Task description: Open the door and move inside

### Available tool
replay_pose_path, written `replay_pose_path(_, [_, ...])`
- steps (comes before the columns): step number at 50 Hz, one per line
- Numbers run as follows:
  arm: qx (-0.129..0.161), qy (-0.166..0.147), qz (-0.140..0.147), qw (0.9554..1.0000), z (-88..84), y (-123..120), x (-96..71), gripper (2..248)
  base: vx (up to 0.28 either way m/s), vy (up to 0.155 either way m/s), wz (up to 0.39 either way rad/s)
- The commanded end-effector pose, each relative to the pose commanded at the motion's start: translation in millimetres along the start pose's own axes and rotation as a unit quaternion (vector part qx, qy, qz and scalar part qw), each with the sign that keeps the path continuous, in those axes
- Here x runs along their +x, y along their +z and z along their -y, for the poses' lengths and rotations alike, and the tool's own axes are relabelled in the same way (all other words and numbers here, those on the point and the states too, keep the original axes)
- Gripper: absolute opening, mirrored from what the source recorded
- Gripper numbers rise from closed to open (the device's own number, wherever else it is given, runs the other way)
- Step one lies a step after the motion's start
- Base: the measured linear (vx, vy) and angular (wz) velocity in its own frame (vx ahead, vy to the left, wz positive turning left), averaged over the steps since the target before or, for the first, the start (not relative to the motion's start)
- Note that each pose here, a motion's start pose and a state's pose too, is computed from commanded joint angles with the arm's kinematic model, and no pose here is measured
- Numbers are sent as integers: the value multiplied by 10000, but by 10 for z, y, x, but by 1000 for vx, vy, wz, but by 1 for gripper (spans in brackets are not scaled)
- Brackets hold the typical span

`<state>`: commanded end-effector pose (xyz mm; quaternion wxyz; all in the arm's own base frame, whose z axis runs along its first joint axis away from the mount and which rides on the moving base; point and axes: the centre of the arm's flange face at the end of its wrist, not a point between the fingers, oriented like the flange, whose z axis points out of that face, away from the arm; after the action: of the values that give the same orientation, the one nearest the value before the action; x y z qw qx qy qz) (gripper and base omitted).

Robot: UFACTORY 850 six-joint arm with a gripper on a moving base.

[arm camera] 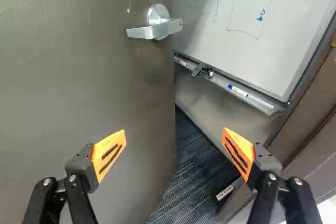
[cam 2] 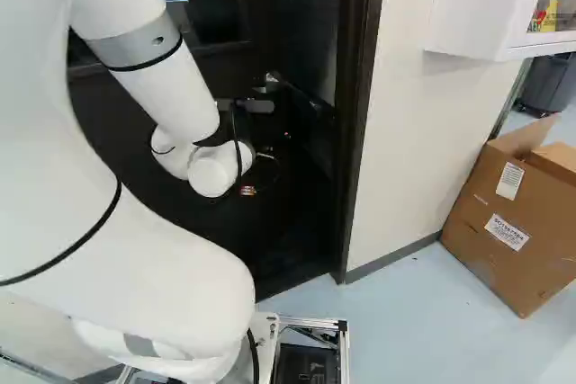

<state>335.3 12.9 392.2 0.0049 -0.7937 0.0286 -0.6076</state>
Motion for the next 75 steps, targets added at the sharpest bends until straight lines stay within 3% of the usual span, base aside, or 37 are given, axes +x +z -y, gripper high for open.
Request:
replay_pose_path(35, [256, -45, 35, 9997, 267, 330, 97, 247, 0, 0, 0])
replay_pose_path(75, [327, 182, 139, 9992, 735, 682, 157, 247, 0, 0, 0])
